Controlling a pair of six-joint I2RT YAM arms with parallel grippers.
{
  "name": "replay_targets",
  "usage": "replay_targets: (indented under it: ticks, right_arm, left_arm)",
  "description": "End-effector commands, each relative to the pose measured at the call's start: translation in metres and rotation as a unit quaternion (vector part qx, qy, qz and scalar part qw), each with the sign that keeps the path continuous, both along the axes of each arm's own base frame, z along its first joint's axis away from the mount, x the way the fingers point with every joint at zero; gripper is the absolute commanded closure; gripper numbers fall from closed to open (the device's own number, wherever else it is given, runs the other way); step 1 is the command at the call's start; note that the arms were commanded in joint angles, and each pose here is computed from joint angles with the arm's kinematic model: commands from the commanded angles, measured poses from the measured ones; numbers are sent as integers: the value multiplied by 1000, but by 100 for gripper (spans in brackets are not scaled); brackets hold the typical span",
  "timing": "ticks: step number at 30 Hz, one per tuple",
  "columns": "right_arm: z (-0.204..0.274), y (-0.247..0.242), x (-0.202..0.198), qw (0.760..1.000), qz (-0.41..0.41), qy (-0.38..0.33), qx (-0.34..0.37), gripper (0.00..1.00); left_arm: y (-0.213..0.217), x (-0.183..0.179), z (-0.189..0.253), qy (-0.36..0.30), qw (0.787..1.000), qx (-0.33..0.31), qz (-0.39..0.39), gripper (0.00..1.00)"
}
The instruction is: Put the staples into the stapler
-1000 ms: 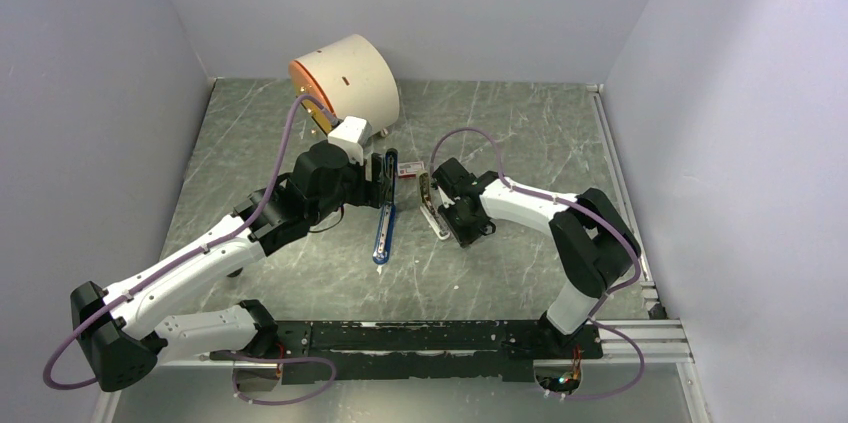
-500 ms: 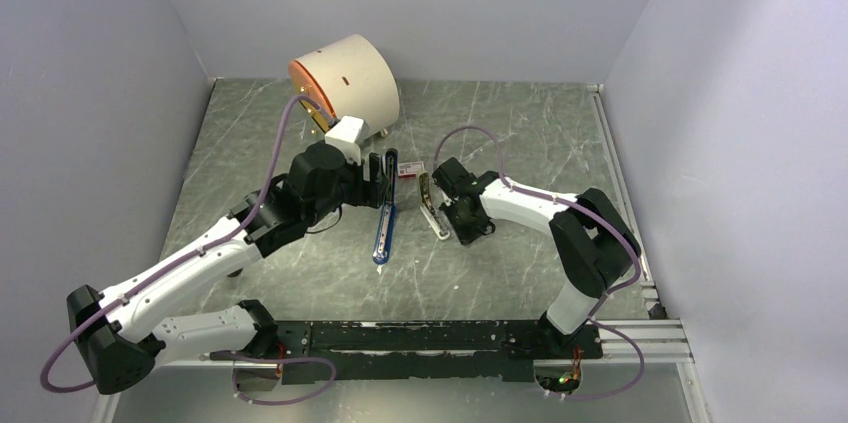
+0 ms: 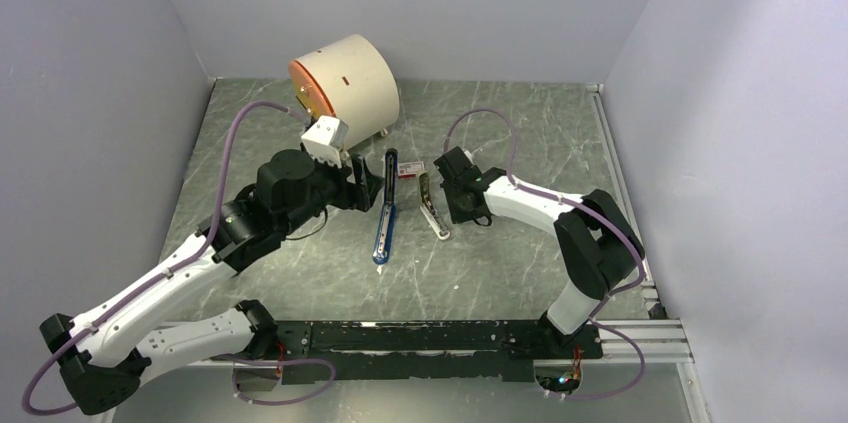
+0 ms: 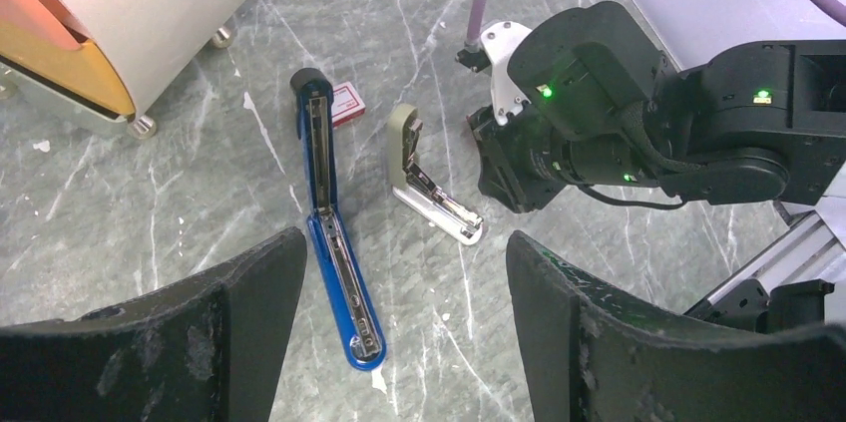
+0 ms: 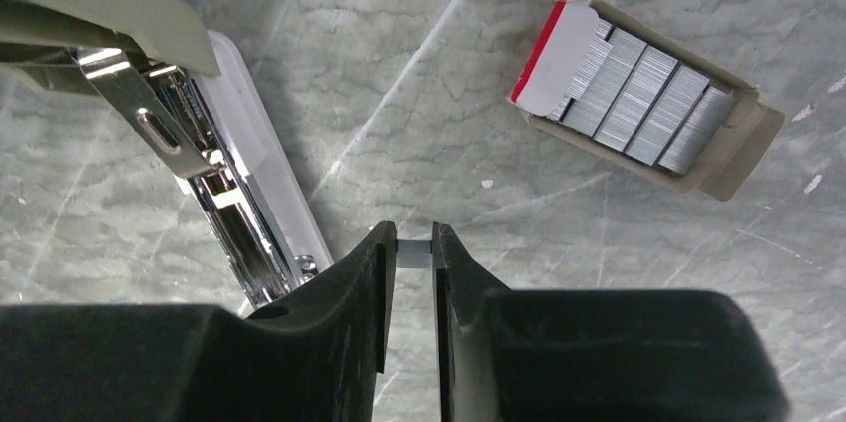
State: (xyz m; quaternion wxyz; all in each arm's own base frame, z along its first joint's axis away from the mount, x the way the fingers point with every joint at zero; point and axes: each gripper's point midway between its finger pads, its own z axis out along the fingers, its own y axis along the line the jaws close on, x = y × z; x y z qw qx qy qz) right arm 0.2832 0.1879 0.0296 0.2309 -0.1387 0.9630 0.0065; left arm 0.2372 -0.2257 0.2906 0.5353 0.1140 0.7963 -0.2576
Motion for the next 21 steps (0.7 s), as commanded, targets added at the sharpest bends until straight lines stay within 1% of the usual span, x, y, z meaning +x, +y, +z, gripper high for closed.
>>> replay_targets:
  ticks: [1,5,12,16,21]
  right_arm:
    - [6,4,10,998,-39,-30,27,77]
    - [-2,-8,0,999,-41,-12,3,74]
    - [-13,-26,-19,998,-56,24,-29,73]
    - [-12,-18,-24,999,-42,30,3,71]
    - [4,-11,-8,999,-44,10,12,60]
  left_arm:
    - [1,-3,15,-10,1000,-15,-4,22]
    - [3,-1,17,-15,1000,-14,2,21]
    - [5,4,9,-11,1000,2,15,22]
    - [6,6,3,-9,1000,11,19,22]
    - [10,8,3,-15,999,17,28,22]
